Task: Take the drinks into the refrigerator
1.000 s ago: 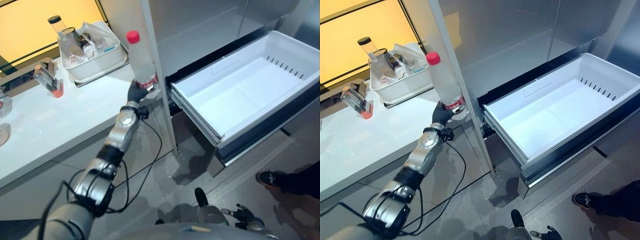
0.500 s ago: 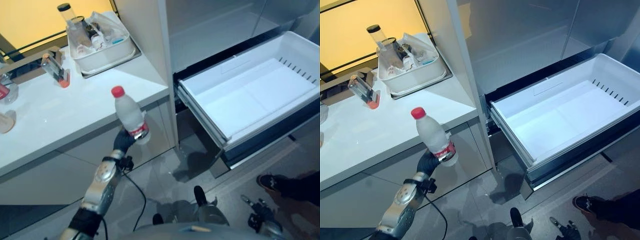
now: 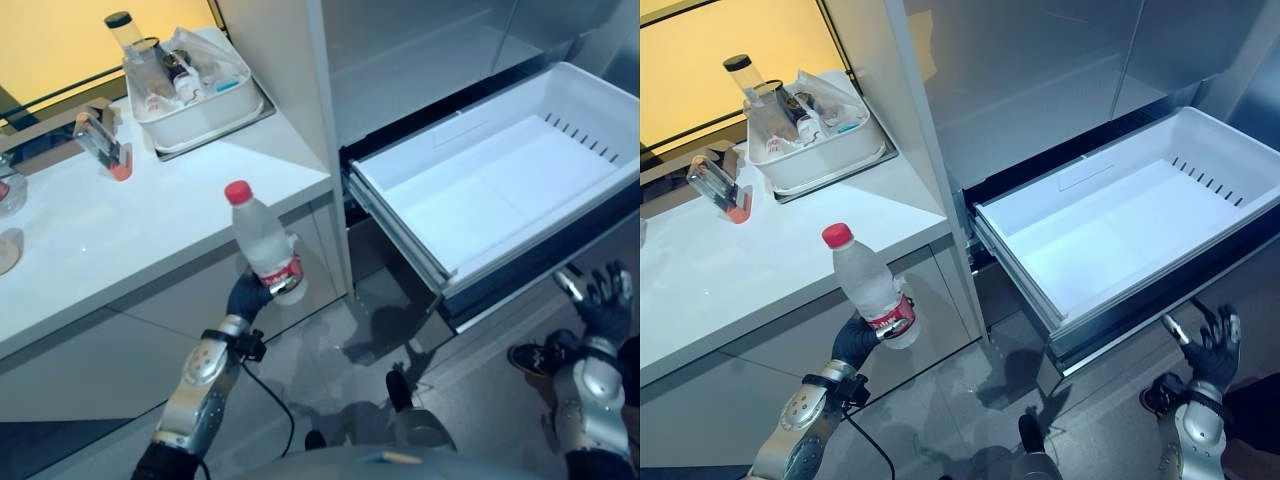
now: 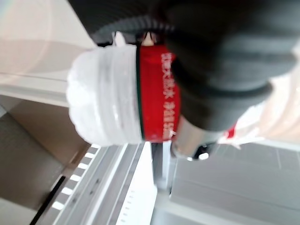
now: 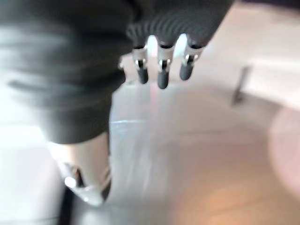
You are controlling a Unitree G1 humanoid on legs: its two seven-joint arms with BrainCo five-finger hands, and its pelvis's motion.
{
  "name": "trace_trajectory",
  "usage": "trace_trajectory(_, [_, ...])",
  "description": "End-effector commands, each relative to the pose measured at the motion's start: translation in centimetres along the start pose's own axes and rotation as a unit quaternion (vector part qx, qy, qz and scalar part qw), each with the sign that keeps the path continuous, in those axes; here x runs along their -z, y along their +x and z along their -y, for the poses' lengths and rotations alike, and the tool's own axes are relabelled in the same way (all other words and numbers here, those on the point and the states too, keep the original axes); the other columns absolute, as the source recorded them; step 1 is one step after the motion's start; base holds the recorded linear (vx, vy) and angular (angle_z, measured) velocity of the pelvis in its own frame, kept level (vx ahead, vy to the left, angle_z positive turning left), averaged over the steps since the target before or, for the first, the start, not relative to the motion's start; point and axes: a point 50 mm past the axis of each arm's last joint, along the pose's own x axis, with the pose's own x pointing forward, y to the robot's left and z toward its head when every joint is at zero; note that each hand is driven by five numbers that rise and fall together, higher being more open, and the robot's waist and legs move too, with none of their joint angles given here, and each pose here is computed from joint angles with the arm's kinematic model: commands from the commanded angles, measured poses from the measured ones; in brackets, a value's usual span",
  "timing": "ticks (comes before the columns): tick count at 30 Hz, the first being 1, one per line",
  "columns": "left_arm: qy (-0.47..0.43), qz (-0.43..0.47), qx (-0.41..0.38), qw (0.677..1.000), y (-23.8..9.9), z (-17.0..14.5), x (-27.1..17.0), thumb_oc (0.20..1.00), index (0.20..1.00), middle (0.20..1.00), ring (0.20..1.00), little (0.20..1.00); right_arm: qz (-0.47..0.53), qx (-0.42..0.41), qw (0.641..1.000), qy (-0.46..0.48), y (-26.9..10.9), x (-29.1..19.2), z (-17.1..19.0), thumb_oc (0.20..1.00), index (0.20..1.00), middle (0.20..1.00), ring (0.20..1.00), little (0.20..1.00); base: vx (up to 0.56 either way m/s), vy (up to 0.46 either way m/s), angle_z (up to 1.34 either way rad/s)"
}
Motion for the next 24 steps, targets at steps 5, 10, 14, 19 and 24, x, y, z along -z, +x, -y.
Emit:
trace_trajectory(5, [0.066, 0.138, -0.007, 0.988, 1.4, -0.7, -5.6, 0.200, 0.200, 0.200, 0.200, 0.200, 0.194, -0.061, 0.979, 0.017, 0.2, -7.6, -3.2, 1.000, 1.000, 1.000, 1.000, 1.000, 0.00, 0.000, 0.00])
trace_trajectory(10, [0.067, 0.143, -0.020, 0.987, 1.4, -0.8, -5.8, 0.200, 0.200, 0.200, 0.200, 0.200, 0.293, -0.084, 0.952, 0.033, -0.8, -11.9, -5.0, 1.000, 1.000, 1.000, 1.000, 1.000, 0.00, 0.000, 0.00])
trace_trajectory(14, [0.069, 0.149, -0.024, 0.986, 1.3, -0.9, -6.0, 0.200, 0.200, 0.200, 0.200, 0.200, 0.354, -0.101, 0.928, 0.052, -1.5, -14.4, -5.9, 1.000, 1.000, 1.000, 1.000, 1.000, 0.00, 0.000, 0.00])
trace_trajectory(19, [0.073, 0.147, -0.020, 0.986, 1.3, -0.8, -5.9, 0.200, 0.200, 0.200, 0.200, 0.200, 0.423, -0.175, 0.887, 0.053, -3.0, -17.4, -7.7, 1.000, 1.000, 1.000, 1.000, 1.000, 0.00, 0.000, 0.00])
trace_trajectory(24, [0.110, 0.139, 0.025, 0.984, 1.5, -0.1, -6.2, 0.200, 0.200, 0.200, 0.200, 0.200, 0.341, -0.356, 0.870, -0.004, -1.7, -15.6, -11.2, 1.000, 1.000, 1.000, 1.000, 1.000, -0.01, -0.006, 0.00])
